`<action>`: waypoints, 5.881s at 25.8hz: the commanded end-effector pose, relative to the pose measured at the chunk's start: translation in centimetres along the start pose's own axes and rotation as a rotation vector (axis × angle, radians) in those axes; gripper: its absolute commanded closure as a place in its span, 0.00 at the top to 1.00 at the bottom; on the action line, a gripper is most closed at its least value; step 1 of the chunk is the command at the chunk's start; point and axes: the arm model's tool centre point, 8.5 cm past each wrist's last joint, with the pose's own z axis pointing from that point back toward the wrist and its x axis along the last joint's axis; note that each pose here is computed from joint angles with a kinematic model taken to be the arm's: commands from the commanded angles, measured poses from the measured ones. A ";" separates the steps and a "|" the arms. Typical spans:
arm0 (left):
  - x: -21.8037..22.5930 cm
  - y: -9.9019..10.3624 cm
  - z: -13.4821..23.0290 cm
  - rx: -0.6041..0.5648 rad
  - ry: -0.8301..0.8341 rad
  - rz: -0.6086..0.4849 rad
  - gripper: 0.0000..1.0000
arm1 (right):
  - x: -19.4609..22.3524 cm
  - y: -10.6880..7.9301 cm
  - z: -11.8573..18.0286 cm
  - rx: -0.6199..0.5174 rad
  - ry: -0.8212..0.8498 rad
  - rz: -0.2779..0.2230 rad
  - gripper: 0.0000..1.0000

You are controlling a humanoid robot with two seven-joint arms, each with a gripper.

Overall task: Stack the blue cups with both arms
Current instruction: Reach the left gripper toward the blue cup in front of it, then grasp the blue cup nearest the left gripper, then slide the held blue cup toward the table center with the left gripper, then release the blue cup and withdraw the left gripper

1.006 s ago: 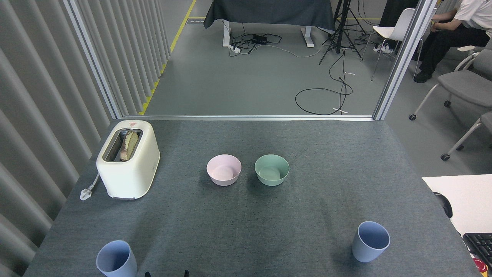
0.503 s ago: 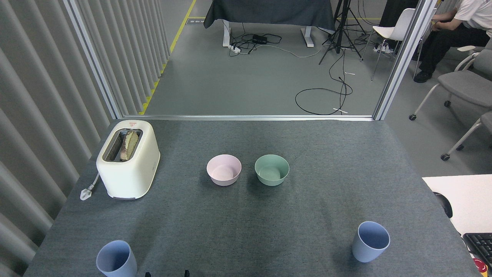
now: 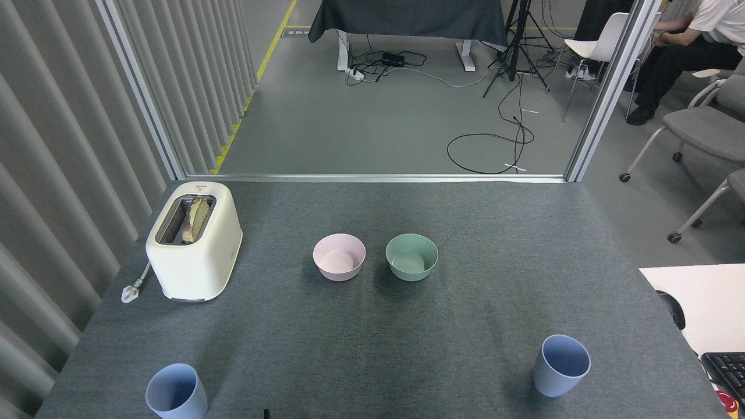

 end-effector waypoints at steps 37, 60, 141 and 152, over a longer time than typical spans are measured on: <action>-4.0 -1.0 -6.6 -0.023 0.256 -0.042 1.00 | 0.1 0.1 0.0 0.003 -0.003 -0.002 1.00; -6.5 -1.2 -8.7 -0.042 0.311 -0.014 1.00 | 0.3 0.2 0.1 0.007 -0.007 -0.003 1.00; 3.5 -0.8 3.1 -0.043 -0.316 0.105 1.00 | -0.2 0.4 0.3 0.004 0.013 0.001 1.00; -1.9 -0.1 0.8 -0.001 -0.210 0.048 1.00 | -5.8 0.5 -1.3 0.019 0.136 0.065 1.00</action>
